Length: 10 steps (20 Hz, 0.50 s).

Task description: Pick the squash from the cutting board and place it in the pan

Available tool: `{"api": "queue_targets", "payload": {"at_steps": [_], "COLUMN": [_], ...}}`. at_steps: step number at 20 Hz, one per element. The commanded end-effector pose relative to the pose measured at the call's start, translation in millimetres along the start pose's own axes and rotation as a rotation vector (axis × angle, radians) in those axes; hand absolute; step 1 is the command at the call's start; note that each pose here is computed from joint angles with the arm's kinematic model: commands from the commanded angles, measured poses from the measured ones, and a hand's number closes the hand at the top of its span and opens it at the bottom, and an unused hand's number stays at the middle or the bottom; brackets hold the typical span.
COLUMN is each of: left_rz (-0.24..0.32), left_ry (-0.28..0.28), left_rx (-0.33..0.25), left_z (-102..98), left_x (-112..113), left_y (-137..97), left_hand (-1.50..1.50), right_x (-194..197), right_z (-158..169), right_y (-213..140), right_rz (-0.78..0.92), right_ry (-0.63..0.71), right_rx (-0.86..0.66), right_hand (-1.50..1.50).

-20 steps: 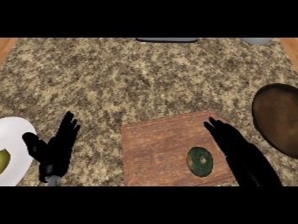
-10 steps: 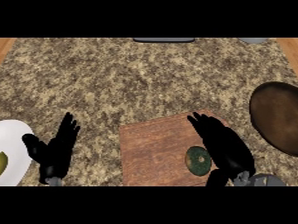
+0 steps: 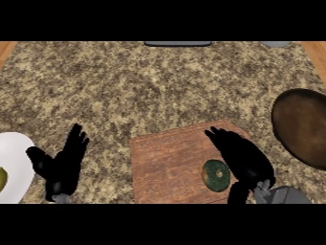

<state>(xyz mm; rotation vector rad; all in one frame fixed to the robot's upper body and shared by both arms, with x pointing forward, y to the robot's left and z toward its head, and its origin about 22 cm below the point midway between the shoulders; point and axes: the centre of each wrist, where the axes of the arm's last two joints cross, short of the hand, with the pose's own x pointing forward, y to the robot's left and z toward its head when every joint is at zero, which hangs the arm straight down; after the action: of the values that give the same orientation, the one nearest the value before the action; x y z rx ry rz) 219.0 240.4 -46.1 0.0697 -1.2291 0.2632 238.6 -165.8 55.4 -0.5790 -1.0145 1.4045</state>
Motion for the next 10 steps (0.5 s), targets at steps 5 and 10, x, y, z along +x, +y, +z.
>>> {"api": "queue_targets", "payload": {"at_steps": [5, 10], "left_rz": [-0.018, -0.003], "left_ry": [0.004, -0.005], "left_rx": [0.006, -0.006], "left_z": [-7, -17], "left_x": [8, 14], "left_y": [1, 25], "left_hand": [0.0, 0.0], "right_x": [-7, -14], "right_z": [2, -20], "right_y": [15, 53], "right_rz": [-0.025, 0.009], "right_ry": [-0.042, -0.016], "right_rx": [-0.067, -0.079], "right_hand": [-1.5, -1.5]}}
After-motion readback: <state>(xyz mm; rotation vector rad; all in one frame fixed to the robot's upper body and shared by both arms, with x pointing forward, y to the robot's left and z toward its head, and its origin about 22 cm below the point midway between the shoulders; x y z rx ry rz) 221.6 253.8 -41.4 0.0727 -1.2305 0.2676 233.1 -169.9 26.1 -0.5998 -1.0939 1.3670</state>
